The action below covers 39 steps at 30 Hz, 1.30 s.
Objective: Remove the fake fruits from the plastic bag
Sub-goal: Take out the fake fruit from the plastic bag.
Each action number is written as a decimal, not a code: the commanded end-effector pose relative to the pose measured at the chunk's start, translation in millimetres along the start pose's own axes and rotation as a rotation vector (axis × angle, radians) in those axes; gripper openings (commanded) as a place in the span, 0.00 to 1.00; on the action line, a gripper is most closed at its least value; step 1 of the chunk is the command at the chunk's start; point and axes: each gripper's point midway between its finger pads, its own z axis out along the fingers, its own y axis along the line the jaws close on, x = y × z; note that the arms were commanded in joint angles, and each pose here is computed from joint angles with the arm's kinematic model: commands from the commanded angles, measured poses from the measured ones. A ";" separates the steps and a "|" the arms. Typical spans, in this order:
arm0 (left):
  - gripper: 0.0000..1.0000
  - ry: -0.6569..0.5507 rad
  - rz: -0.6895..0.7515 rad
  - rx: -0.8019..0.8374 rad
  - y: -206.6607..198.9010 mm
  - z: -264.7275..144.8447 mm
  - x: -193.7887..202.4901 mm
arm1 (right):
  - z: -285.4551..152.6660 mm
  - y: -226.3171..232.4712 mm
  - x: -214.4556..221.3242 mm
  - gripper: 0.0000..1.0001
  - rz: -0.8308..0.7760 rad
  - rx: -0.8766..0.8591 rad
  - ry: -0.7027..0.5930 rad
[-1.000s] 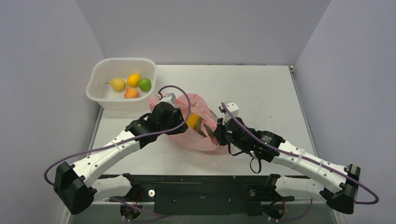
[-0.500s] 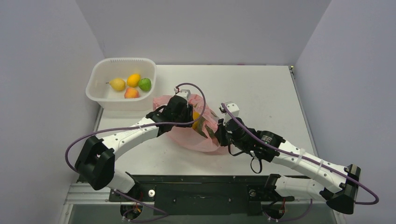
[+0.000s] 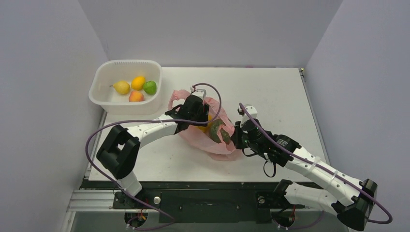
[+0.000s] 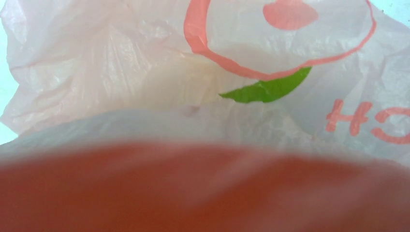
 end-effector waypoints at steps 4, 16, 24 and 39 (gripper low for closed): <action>0.59 -0.029 0.090 0.023 -10.6 24.0 -31.2 | 2.4 0.8 -0.8 0.00 0.005 -0.028 0.005; 0.60 0.125 0.182 0.047 -10.5 60.4 1.5 | 2.9 -3.7 -2.7 0.00 -0.012 -0.013 0.010; 0.54 0.124 0.183 0.056 -13.1 63.1 -2.2 | 2.2 -5.7 -4.2 0.00 -0.018 -0.002 0.010; 0.12 0.002 0.121 0.048 -20.6 -23.1 -78.6 | 5.3 -9.7 -4.5 0.00 -0.023 0.010 -0.011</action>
